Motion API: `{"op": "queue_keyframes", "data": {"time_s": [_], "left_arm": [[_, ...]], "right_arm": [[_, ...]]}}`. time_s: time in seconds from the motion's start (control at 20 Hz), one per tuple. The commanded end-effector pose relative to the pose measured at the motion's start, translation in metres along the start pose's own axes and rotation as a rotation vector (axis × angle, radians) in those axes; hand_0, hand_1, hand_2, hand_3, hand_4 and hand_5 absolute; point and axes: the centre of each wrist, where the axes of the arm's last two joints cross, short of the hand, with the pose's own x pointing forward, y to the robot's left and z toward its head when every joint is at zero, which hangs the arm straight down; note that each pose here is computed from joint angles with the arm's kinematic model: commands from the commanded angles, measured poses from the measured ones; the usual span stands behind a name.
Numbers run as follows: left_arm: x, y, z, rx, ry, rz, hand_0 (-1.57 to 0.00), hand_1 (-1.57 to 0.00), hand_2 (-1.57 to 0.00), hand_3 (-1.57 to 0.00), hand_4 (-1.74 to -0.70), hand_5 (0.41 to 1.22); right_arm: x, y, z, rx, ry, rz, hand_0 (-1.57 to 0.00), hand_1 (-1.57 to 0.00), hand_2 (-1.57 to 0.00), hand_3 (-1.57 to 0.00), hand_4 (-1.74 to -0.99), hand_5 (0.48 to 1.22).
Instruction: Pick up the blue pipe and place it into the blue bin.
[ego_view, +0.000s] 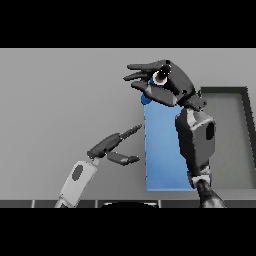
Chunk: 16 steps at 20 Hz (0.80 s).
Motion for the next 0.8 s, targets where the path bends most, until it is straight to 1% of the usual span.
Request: {"op": "queue_keyframes", "data": {"time_s": [0.0,0.05,0.1,0.2,0.3,0.4,0.45,0.55,0.65,0.75], "left_arm": [[-0.001,0.001,0.001,0.008,0.013,-0.002,0.0,0.0,0.0,0.0,-0.95,0.468],[0.001,-0.002,0.0,0.011,0.016,0.001,0.0,0.0,0.0,0.0,-0.95,0.47],[0.001,0.002,0.001,0.019,0.027,-0.002,0.0,0.0,0.0,0.0,-0.95,0.472],[-0.001,0.001,0.0,0.015,0.033,-0.002,0.0,0.0,0.0,0.0,-0.95,0.474],[0.003,0.005,0.002,0.018,0.017,-0.005,0.0,0.0,0.0,0.0,-0.95,0.47],[0.003,0.004,0.001,0.027,0.017,-0.007,0.0,0.0,0.0,0.0,-0.94,0.465],[0.0,0.004,0.002,0.027,0.014,-0.008,0.0,0.0,0.0,0.0,-0.94,0.463],[-0.002,0.003,0.0,0.027,0.027,-0.012,0.0,0.0,0.0,0.0,-0.94,0.46],[-0.002,0.006,-0.001,0.03,0.019,-0.021,0.0,0.0,0.0,0.0,-0.93,0.46],[-0.001,0.007,0.001,0.033,0.003,-0.031,0.0,0.0,0.0,0.0,-0.93,0.463]], "right_arm": [[0.0,-0.011,0.003,-0.04,0.01,0.018,-1.57,-1.57,-1.57,-1.57,-1.498,1.221],[-0.004,-0.019,0.007,-0.085,0.029,0.037,-1.57,-1.57,-1.57,-1.57,-1.498,1.221],[-0.009,-0.026,0.009,-0.128,0.055,0.052,-1.57,-1.57,-1.57,-1.57,-1.498,1.221],[-0.017,-0.042,0.021,-0.205,0.133,0.065,-1.57,-1.57,-1.57,-1.57,-1.499,1.221],[-0.033,-0.054,0.031,-0.262,0.209,0.082,-1.57,-1.57,-1.57,-1.57,-1.499,1.221],[-0.047,-0.062,0.048,-0.311,0.284,0.08,-1.57,-1.57,-1.57,-1.57,-1.499,1.221],[-0.054,-0.064,0.056,-0.329,0.31,0.079,-1.57,-1.57,-1.57,-1.57,-1.499,1.221],[-0.071,-0.066,0.067,-0.375,0.388,0.097,-1.57,-1.57,-1.57,-1.57,-1.5,1.221],[-0.091,-0.068,0.081,-0.424,0.473,0.092,-1.57,-1.57,-1.57,-1.57,-1.5,1.221],[-0.112,-0.066,0.094,-0.47,0.56,0.088,-1.57,-1.57,-1.57,-1.57,-1.5,1.221]]}}
